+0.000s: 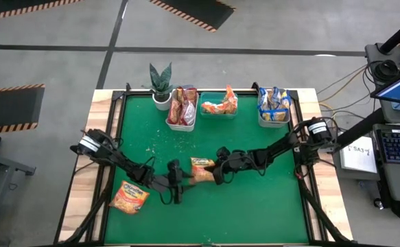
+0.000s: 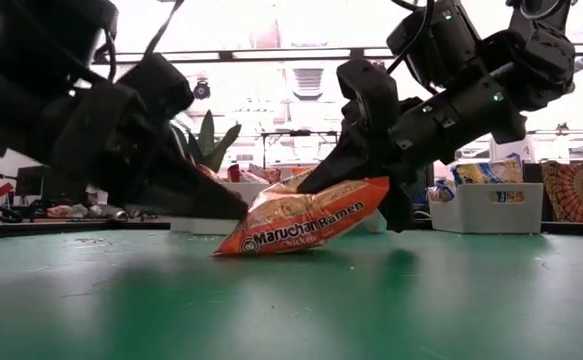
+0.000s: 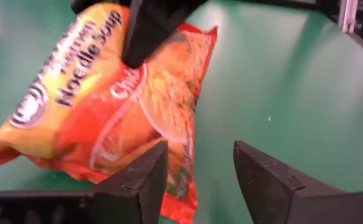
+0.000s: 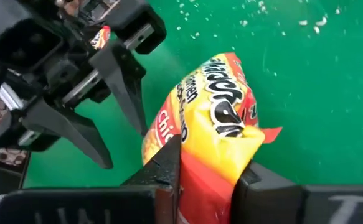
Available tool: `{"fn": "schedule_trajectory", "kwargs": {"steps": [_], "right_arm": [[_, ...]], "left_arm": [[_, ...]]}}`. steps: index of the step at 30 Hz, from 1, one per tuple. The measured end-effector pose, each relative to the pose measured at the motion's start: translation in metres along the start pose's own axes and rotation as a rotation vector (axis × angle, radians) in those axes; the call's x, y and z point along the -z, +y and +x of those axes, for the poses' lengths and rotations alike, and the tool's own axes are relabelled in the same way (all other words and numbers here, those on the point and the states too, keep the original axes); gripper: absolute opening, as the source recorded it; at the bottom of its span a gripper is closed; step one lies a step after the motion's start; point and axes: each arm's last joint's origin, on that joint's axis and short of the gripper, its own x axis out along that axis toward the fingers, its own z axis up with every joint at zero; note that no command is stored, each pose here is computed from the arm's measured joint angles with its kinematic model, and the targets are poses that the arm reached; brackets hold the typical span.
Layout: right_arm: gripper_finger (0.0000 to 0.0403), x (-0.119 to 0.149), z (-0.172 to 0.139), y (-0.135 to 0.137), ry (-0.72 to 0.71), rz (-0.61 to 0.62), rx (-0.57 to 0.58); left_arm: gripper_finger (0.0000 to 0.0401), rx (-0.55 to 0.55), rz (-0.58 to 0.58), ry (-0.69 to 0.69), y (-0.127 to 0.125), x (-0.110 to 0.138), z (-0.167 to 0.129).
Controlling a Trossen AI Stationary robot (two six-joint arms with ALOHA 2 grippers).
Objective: Sort Maruchan noodles
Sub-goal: Put the orange noodle pack into the green bin
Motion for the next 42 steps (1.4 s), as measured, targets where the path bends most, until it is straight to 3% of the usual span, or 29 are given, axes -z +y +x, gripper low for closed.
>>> {"fn": "schedule_trajectory", "kwargs": {"steps": [8, 21, 42], "right_arm": [[0.0026, -0.005, -0.003, 0.006, -0.025, -0.052, -0.032], [0.0023, -0.013, -0.009, 0.013, -0.057, -0.133, -0.062], [0.0022, -0.024, -0.017, 0.021, -0.104, -0.194, -0.086]], "left_arm": [[0.0206, 0.009, 0.013, -0.002, 0.005, -0.019, -0.026], [0.0199, 0.079, 0.018, -0.162, 0.016, -0.056, -0.078], [0.0198, 0.081, 0.026, -0.174, 0.017, -0.058, -0.081]]}}
